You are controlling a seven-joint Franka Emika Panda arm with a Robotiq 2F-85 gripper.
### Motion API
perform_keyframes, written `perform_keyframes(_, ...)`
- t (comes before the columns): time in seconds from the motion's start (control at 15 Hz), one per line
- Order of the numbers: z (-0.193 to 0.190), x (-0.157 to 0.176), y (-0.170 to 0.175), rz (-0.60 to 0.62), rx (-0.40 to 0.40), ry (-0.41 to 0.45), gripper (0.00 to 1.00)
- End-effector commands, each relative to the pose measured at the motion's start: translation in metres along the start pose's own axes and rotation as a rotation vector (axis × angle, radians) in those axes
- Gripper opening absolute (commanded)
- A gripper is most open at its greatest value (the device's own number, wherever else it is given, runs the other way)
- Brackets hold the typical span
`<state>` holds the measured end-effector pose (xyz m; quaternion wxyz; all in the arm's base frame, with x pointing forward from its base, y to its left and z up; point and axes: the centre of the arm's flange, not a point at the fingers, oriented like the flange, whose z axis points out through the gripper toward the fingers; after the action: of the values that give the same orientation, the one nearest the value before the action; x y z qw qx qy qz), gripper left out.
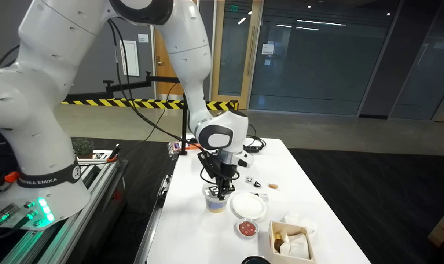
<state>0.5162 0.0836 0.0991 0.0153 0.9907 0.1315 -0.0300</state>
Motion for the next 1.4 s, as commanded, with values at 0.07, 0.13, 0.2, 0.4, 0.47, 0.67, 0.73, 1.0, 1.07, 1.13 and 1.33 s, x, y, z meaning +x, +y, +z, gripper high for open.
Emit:
perform_keyframes(0.07, -0.002, 0.006, 0.004, -0.019, 0.003, -0.021, 0.5)
perform_keyframes(0.13, -0.002, 0.006, 0.004, -0.018, 0.003, -0.024, 0.58)
perform_keyframes(0.2, -0.004, 0.008, 0.005, -0.016, 0.003, -0.025, 0.64)
perform_keyframes(0.4, -0.011, 0.013, 0.008, -0.007, 0.004, -0.015, 0.84)
perform_keyframes(0.47, -0.012, 0.014, 0.008, -0.003, 0.003, -0.014, 0.92)
perform_keyframes(0.67, -0.016, 0.014, 0.005, -0.006, 0.002, -0.004, 1.0)
perform_keyframes(0.73, -0.017, 0.013, 0.004, -0.007, 0.004, -0.002, 1.0)
perform_keyframes(1.0, -0.015, 0.004, -0.012, -0.035, 0.006, -0.004, 1.0)
perform_keyframes(1.07, -0.014, 0.001, -0.016, -0.04, 0.005, -0.003, 1.0)
perform_keyframes(1.13, -0.016, -0.002, -0.02, -0.049, 0.003, 0.003, 1.0)
perform_keyframes(1.33, -0.021, -0.01, -0.027, -0.06, -0.005, 0.018, 1.0)
